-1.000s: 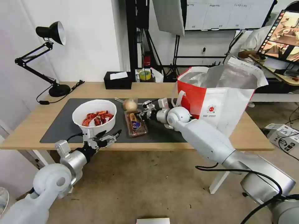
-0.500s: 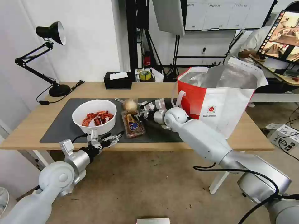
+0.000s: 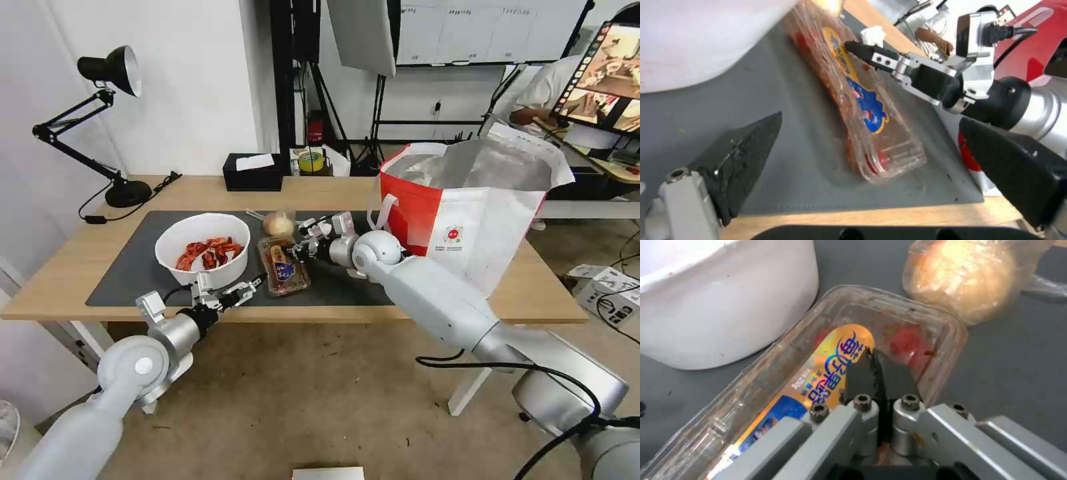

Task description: Pick up the trash from the table and place it into the takeout bag.

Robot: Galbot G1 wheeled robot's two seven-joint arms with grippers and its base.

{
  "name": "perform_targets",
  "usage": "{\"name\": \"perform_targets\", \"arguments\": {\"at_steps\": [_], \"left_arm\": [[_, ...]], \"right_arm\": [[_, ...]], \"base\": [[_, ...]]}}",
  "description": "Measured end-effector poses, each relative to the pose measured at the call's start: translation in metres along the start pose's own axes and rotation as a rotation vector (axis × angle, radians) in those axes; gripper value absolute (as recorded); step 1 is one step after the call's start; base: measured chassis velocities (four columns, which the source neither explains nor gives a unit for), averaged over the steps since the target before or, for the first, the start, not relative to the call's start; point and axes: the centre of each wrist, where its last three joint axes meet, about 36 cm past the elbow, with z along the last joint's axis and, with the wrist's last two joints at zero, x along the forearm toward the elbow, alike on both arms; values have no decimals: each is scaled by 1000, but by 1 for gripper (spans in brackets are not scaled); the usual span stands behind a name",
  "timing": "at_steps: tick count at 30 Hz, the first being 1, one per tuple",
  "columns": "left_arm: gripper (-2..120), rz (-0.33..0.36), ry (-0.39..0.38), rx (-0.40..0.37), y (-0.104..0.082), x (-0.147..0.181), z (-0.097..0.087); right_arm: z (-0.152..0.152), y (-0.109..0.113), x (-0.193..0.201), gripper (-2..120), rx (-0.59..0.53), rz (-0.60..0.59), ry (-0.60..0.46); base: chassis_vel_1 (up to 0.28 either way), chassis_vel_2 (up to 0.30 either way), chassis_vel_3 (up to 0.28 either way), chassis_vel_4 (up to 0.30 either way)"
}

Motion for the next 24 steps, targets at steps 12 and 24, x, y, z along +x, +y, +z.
{"name": "perform_targets", "arguments": {"at_steps": [12,24], "left_arm": [[100,-16,11,41,3,-17,-1],[100,-32,26,69,2,-30,-5]], "right_arm": [[0,3,0,0,4,-3,2],[0,2,0,0,3,-2,2]], "base": [[0,0,0,0],[0,0,0,0]]}}
